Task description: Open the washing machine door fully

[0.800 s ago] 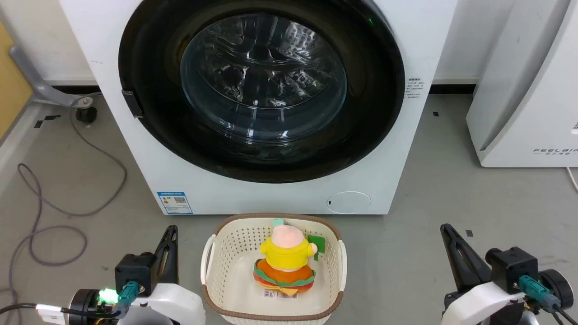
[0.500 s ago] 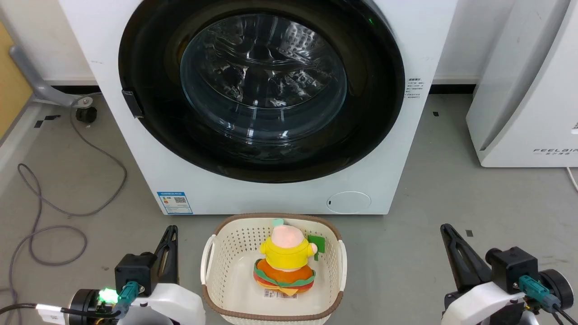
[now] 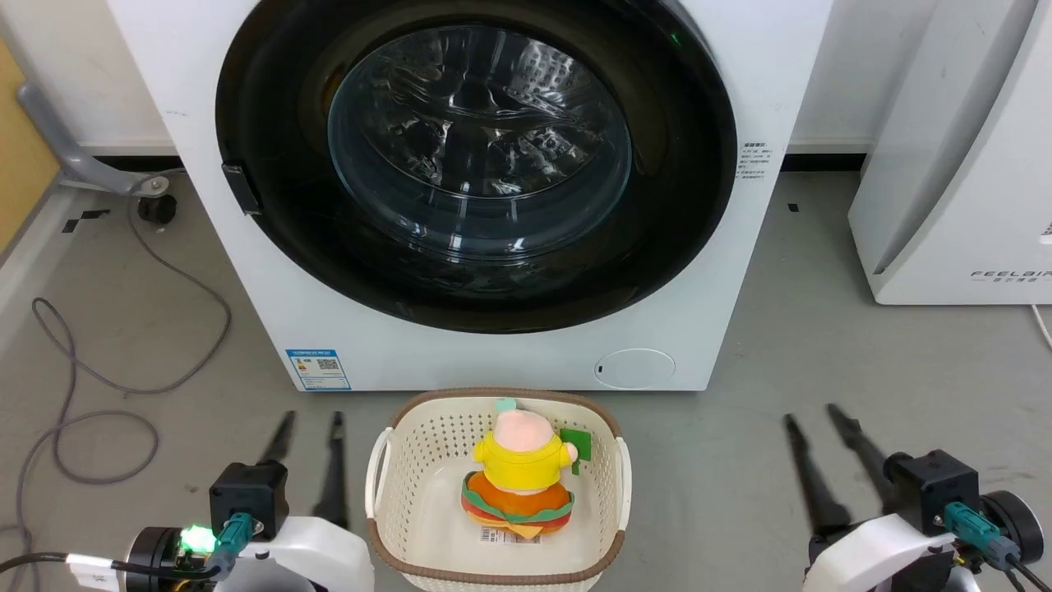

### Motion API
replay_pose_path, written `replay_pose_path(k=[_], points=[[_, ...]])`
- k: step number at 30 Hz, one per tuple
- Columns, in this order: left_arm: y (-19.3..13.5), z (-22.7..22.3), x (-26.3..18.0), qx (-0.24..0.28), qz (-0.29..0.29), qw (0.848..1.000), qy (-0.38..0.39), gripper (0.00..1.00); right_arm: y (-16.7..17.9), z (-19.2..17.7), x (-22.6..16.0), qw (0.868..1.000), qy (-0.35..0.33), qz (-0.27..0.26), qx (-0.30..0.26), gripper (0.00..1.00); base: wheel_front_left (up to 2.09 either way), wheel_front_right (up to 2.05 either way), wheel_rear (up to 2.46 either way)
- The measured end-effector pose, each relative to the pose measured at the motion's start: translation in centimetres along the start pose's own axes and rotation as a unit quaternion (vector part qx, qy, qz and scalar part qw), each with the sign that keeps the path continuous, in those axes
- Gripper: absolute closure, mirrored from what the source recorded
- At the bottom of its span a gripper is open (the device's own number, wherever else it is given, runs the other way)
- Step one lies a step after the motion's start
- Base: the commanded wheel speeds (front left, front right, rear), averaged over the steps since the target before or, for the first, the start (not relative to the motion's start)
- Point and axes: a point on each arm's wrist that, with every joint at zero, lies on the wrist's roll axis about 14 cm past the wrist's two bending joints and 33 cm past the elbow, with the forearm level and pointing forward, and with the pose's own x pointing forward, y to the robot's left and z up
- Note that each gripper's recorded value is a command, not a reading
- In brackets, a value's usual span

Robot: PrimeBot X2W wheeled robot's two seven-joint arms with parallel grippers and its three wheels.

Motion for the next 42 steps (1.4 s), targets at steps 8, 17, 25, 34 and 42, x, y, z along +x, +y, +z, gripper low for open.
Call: replay_pose_path(k=[8, 17, 25, 34, 42], points=[[-0.5, -0.3, 0.0, -0.002, -0.007, 1.0, 0.002, 0.0, 0.0, -0.3, 0.0, 1.0, 0.002, -0.001, 0.007, 0.0, 0.0, 0.0, 0.0], [-0.9, -0.6, -0.1, -0.007, -0.012, 1.0, 0.002, 0.0, -0.2, -0.4, -0.1, 1.0, -0.003, -0.004, 0.021, 1.0, 0.0, 0.0, 0.0], [-1.3, -0.8, -0.1, -0.014, -0.019, 1.0, 0.0, 0.0, -0.8, -0.6, -0.1, 0.997, -0.01, -0.013, 0.079, 1.0, 0.0, 0.0, 0.0], [-1.8, -0.8, 0.4, -0.018, -0.025, 1.0, -0.004, 0.0, -1.7, 0.4, 1.6, 0.986, -0.037, -0.024, 0.163, 1.0, 0.0, 0.0, 0.0], [-2.0, -0.8, 1.5, -0.02, -0.028, 0.999, -0.01, 0.0, -3.0, 1.3, 4.3, 0.973, -0.054, -0.035, 0.224, 1.0, 0.0, 0.0, 0.0]])
